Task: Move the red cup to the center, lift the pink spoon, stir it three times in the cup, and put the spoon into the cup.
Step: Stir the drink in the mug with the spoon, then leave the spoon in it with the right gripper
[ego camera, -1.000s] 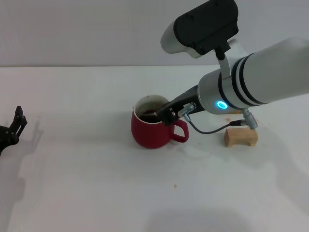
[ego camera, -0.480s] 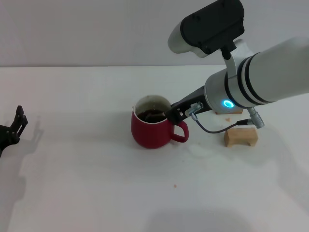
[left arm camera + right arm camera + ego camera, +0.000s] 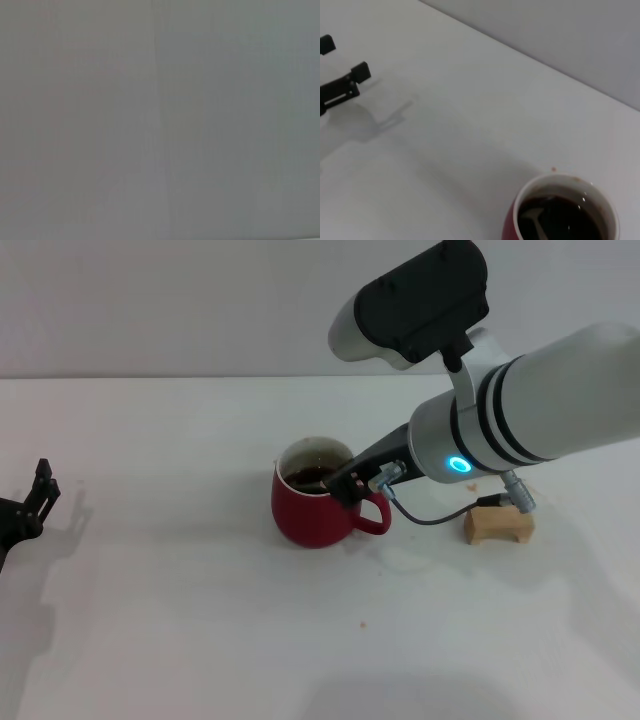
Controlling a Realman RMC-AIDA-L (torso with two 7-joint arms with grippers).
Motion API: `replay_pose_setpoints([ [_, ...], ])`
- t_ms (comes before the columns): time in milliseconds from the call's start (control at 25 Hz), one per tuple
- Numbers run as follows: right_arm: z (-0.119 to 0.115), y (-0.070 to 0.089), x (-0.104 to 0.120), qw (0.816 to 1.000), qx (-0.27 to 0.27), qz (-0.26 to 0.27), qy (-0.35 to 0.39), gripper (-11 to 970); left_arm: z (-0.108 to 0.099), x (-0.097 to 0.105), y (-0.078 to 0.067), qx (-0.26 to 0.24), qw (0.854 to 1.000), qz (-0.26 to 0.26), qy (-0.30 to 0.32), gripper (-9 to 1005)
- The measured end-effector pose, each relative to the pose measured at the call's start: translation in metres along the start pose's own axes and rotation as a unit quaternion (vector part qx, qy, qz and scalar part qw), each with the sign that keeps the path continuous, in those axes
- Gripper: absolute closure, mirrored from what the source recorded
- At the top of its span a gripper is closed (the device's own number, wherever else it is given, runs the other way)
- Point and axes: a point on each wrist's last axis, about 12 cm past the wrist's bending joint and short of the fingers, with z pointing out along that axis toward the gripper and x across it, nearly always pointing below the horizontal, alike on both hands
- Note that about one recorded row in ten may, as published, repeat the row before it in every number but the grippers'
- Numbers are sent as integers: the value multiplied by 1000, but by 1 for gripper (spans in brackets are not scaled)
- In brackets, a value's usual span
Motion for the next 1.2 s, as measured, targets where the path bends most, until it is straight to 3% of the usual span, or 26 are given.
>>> replay_pose_setpoints([
  [720,0,-12,1,1000,13,13,-4,804,0,0,-2,2,1000,-1,0,137],
  [1200,2,1,2,1000,-3,0,-2,788,-1,0,-2,3,1000,-1,0,137],
])
